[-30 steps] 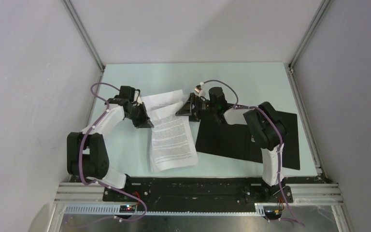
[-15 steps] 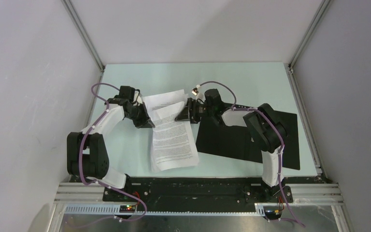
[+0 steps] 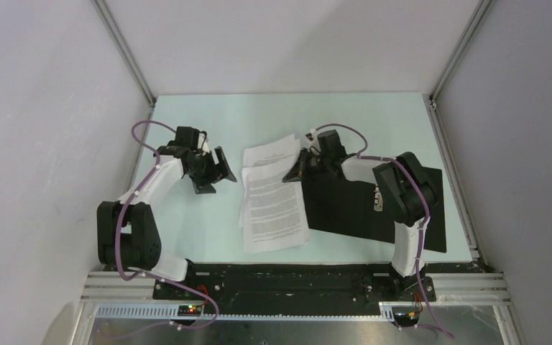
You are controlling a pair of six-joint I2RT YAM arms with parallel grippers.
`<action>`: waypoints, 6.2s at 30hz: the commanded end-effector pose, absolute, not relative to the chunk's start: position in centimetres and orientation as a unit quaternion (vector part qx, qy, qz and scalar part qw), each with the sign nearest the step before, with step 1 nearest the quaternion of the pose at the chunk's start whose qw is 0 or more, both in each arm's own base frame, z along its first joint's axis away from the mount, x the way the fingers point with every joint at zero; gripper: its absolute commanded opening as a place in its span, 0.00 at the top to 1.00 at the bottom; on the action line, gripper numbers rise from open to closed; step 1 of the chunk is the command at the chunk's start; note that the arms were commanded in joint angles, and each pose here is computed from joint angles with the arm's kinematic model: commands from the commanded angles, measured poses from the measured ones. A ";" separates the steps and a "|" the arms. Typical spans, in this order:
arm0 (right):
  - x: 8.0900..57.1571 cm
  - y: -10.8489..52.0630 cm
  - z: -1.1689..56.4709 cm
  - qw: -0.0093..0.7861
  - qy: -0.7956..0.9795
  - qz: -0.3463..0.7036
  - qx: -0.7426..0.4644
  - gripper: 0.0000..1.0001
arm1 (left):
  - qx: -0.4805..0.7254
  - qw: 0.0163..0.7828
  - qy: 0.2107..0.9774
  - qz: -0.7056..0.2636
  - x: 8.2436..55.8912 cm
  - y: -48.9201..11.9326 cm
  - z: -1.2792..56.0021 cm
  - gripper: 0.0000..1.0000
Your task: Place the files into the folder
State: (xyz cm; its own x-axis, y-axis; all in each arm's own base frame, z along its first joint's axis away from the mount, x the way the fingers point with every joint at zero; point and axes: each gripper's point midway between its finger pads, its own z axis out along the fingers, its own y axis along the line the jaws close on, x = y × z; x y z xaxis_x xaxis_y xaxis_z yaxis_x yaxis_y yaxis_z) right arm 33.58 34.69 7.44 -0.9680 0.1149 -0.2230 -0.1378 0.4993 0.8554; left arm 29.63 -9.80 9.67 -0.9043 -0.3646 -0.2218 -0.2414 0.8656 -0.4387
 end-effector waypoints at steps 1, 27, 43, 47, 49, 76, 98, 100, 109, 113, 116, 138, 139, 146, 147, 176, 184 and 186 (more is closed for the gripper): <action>33.7 29.4 5.6 0.115 0.906 0.406 0.045 1.00 | -0.163 0.186 0.952 -0.179 30.6 -8.8 10.6 0.16; 33.6 28.3 4.3 0.200 0.940 0.277 -0.011 1.00 | -0.071 0.130 0.931 -0.333 32.4 -22.7 6.0 1.00; 33.5 27.8 6.8 0.228 0.934 0.273 -0.023 1.00 | -0.179 0.118 0.957 -0.197 31.4 -18.3 -0.7 1.00; 33.2 27.9 8.2 0.248 0.931 0.265 -0.040 1.00 | -0.211 0.132 0.957 -0.146 31.4 -16.4 -1.0 1.00; 33.0 28.0 8.9 0.263 0.929 0.253 -0.055 1.00 | -0.221 0.143 0.957 -0.125 31.5 -15.5 -0.8 1.00; 23.2 24.9 37.1 0.376 0.782 0.461 -0.186 1.00 | 0.186 0.398 0.698 -0.566 30.4 -23.4 31.1 0.00; 16.6 24.3 46.7 0.365 0.698 0.574 -0.221 1.00 | 0.339 0.443 0.557 -0.615 22.3 -25.4 40.0 0.00; 16.9 24.2 46.6 0.366 0.700 0.574 -0.218 1.00 | 0.347 0.441 0.550 -0.618 21.7 -25.6 40.3 0.00; 18.9 23.2 46.6 0.375 0.693 0.581 -0.203 1.00 | 0.359 0.416 0.532 -0.645 20.1 -26.6 41.7 0.03; 20.2 22.3 46.3 0.386 0.698 0.574 -0.187 1.00 | 0.358 0.413 0.523 -0.654 19.5 -26.7 42.7 0.09; 21.2 22.1 45.3 0.388 0.706 0.564 -0.179 1.00 | 0.357 0.414 0.520 -0.657 19.1 -26.6 43.4 0.18; 24.1 22.6 40.3 0.493 0.680 0.502 -0.206 1.00 | 0.294 0.467 0.624 -0.554 26.6 -27.2 37.9 0.62; 24.3 22.8 40.5 0.506 0.669 0.502 -0.211 1.00 | 0.291 0.472 0.629 -0.545 27.0 -27.2 37.7 0.63; 27.4 22.8 37.1 0.572 0.653 0.457 -0.191 1.00 | 0.272 0.511 0.685 -0.442 31.0 -27.4 33.5 0.68; 27.9 22.7 37.1 0.584 0.648 0.452 -0.188 1.00 | 0.271 0.511 0.689 -0.436 31.3 -27.5 33.0 0.70; 34.0 21.7 24.6 0.593 0.707 0.367 -0.116 0.61 | 0.205 0.539 0.756 -0.309 37.2 -30.1 23.0 0.73; 32.8 21.0 24.9 0.601 0.700 0.370 -0.107 0.55 | 0.210 0.547 0.746 -0.316 34.8 -30.0 23.1 0.61; 32.3 20.9 24.3 0.600 0.701 0.371 -0.107 0.54 | 0.212 0.552 0.742 -0.315 34.2 -30.1 23.3 0.58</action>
